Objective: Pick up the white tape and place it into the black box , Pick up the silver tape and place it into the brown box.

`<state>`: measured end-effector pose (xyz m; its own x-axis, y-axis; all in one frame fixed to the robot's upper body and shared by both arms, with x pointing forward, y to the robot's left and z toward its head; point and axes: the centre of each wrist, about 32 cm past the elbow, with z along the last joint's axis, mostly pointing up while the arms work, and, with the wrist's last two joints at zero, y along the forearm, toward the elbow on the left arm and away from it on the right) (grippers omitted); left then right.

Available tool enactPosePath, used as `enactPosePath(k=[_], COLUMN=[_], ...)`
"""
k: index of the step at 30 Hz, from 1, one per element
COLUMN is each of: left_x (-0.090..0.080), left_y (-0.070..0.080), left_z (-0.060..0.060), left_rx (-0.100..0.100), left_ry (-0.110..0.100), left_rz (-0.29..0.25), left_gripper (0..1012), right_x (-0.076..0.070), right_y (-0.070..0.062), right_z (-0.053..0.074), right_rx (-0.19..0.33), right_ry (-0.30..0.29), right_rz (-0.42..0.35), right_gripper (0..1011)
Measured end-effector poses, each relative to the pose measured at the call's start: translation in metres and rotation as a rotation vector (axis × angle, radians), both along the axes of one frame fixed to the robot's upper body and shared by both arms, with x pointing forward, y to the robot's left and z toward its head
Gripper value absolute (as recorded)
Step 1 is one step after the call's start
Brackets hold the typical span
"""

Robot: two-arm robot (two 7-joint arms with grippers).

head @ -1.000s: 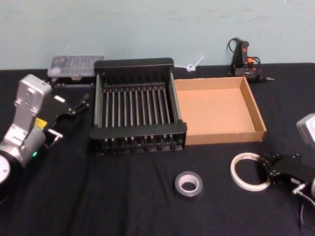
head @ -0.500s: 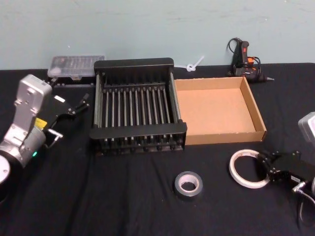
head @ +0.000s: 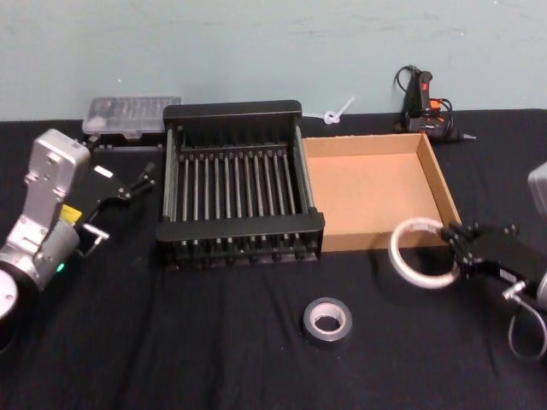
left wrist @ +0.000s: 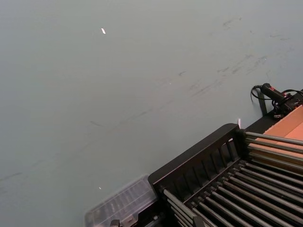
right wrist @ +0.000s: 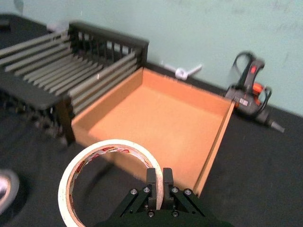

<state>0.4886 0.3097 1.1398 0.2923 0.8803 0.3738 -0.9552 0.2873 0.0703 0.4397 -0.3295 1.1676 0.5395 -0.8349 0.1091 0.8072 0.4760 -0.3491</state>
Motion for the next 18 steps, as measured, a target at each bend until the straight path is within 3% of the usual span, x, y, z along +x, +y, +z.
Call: enactPosePath(k=[5, 18], left_x=[0.0, 0.0], left_y=[0.0, 0.0], left_z=[0.0, 0.0], left_rx=[0.0, 0.0], left_ry=[0.0, 0.0], left_rz=[0.0, 0.0], left_gripper=[1001, 1001], right_x=[0.013, 0.05], right_y=[0.009, 0.033], right_z=[0.009, 0.022], right_rx=[0.028, 0.037], right_ry=[-0.049, -0.124], right_rz=[-0.015, -0.011], right_gripper=[88, 88])
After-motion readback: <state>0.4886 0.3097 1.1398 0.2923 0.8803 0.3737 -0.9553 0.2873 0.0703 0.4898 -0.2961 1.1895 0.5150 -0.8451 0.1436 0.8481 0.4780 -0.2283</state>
